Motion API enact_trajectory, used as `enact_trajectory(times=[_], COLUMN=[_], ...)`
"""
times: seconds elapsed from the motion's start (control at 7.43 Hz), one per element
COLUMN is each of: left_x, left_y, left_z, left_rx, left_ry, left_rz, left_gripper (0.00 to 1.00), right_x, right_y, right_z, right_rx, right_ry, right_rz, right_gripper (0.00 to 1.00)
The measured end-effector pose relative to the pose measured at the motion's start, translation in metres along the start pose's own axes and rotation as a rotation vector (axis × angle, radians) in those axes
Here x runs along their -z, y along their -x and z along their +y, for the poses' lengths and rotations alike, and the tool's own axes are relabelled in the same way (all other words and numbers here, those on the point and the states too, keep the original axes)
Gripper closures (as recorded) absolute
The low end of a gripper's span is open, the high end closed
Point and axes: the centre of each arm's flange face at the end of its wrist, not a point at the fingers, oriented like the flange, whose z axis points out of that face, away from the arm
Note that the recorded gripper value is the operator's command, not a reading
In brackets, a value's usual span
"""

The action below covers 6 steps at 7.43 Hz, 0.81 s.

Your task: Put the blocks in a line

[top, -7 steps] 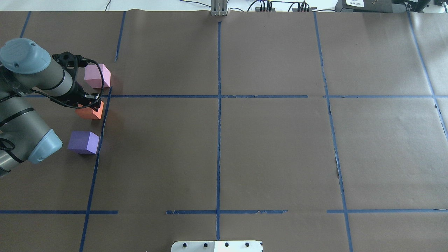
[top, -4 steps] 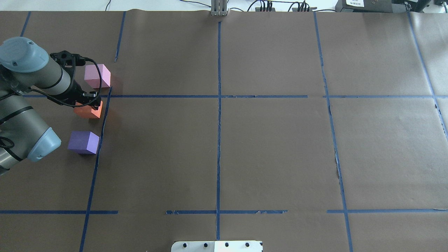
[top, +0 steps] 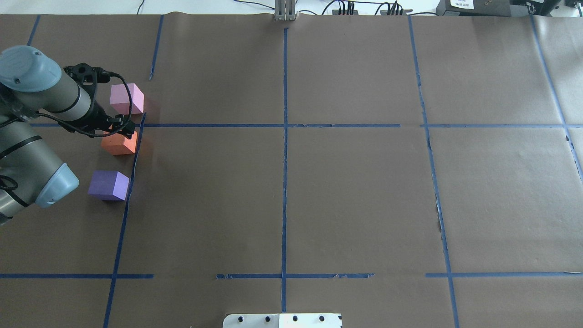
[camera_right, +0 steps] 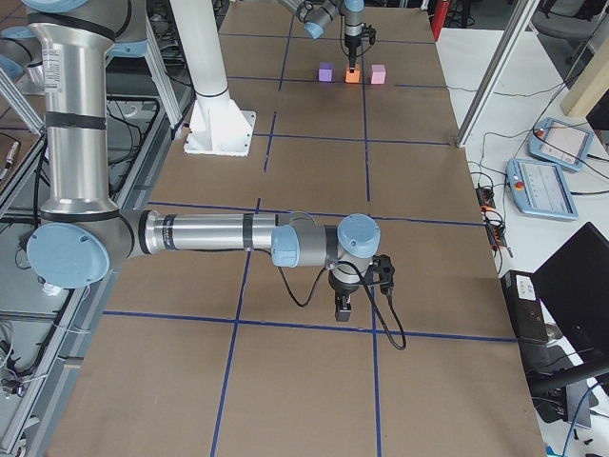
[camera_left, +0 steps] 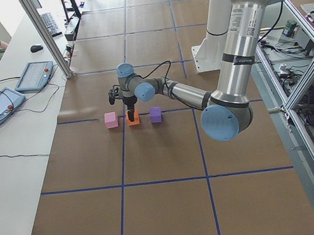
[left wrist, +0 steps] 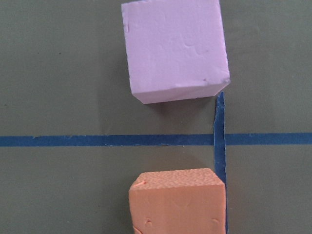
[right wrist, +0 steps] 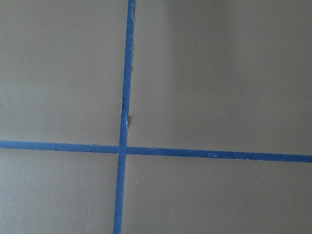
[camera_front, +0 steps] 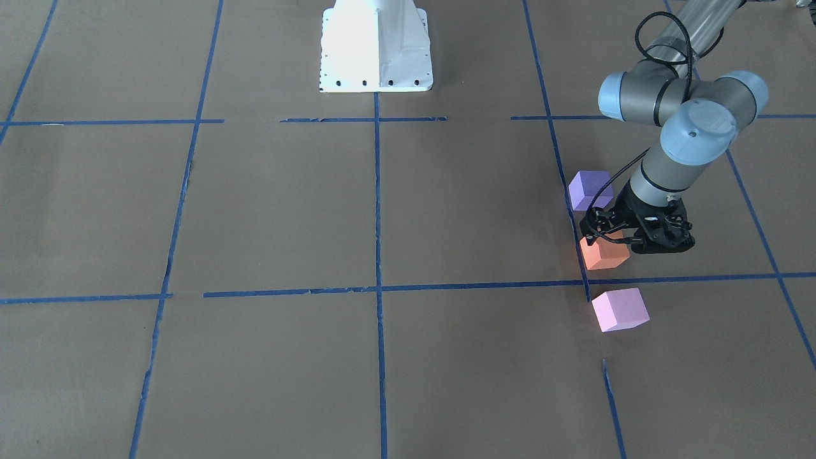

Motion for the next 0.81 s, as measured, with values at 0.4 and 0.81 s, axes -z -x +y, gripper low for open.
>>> enact_trajectory(times=[0.4,0.81], left_x=[0.069,0.127], left_y=[0.002,0.058], left_z=[-0.023,-0.053], left_rx=[0.005,-0.011], left_ry=[-0.085,-0.100], left_rz=[0.035,0.024], left_gripper=[0.00,0.00], right_x=[0.000,0.000], right_y=[0.000,0.000], right_z=[0.000,0.000], right_rx=[-0.001,-0.001], right_ry=[0.000,0.000], right_rz=[-0.001,-0.001], right_gripper=[0.00,0.00])
